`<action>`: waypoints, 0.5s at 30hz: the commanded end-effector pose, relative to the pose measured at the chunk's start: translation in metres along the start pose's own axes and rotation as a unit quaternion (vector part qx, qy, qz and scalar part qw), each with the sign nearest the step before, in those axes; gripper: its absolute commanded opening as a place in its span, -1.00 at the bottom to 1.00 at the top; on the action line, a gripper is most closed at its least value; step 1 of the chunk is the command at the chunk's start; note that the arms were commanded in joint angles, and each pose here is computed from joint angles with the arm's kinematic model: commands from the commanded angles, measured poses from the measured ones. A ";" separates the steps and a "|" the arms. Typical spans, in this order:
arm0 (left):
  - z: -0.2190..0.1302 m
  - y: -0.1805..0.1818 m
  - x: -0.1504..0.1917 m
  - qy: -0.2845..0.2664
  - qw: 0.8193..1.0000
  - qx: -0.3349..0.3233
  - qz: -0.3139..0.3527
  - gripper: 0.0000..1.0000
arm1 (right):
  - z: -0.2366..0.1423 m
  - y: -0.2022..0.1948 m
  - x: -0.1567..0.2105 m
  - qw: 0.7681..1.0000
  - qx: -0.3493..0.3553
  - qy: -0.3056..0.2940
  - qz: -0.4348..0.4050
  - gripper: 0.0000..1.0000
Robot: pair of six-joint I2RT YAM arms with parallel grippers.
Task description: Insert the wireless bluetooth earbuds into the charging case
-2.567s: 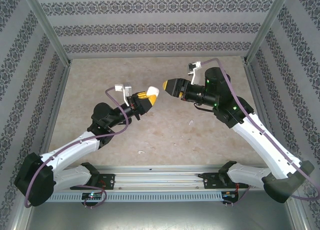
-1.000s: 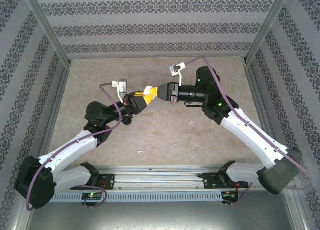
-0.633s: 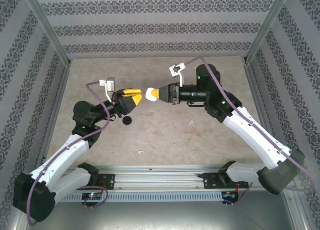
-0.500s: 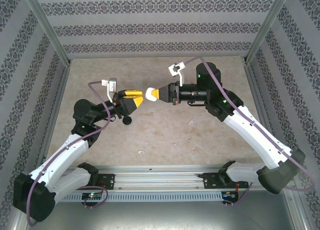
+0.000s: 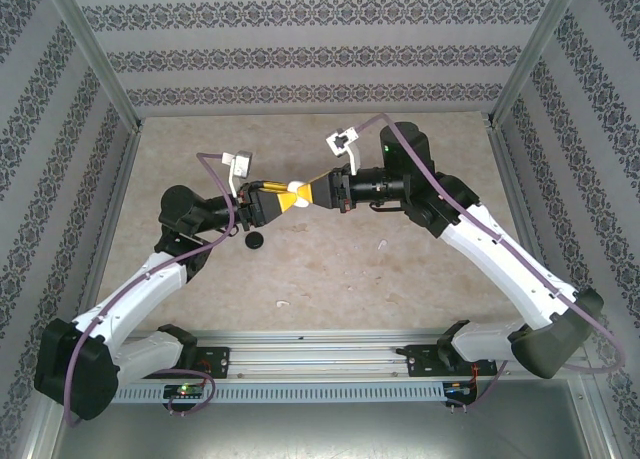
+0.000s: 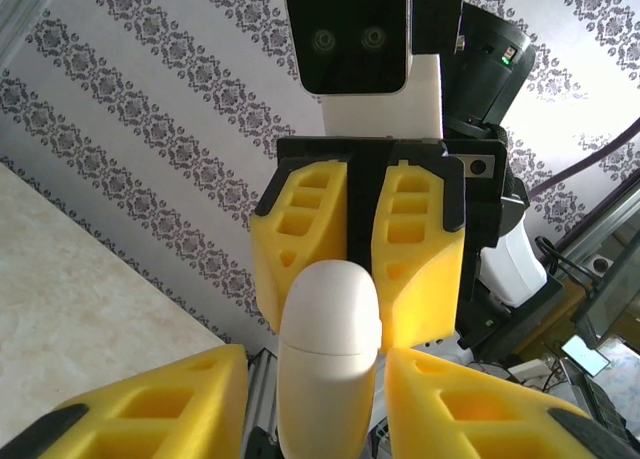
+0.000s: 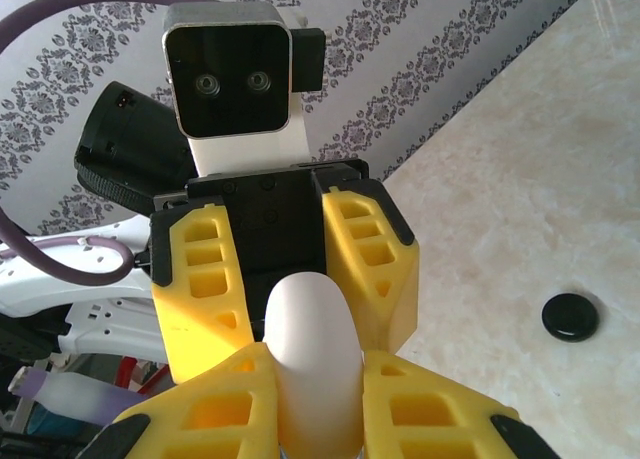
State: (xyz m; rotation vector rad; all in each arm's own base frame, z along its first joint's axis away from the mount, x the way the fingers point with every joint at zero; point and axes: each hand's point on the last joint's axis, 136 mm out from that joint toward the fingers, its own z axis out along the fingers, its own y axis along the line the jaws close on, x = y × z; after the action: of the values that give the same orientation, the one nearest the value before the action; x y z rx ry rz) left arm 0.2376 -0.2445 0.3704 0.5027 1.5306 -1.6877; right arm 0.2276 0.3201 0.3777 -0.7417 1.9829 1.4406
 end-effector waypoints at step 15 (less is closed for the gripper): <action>0.000 -0.017 -0.003 0.018 0.999 0.033 0.037 -0.70 | 0.006 0.009 -0.007 1.000 -0.023 0.004 -0.019 -0.81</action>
State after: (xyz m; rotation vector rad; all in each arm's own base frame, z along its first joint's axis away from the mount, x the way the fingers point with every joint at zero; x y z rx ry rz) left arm 0.2344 -0.2454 0.3690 0.5419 1.5327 -1.7024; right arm 0.2284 0.3233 0.3788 -0.7605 1.9797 1.4535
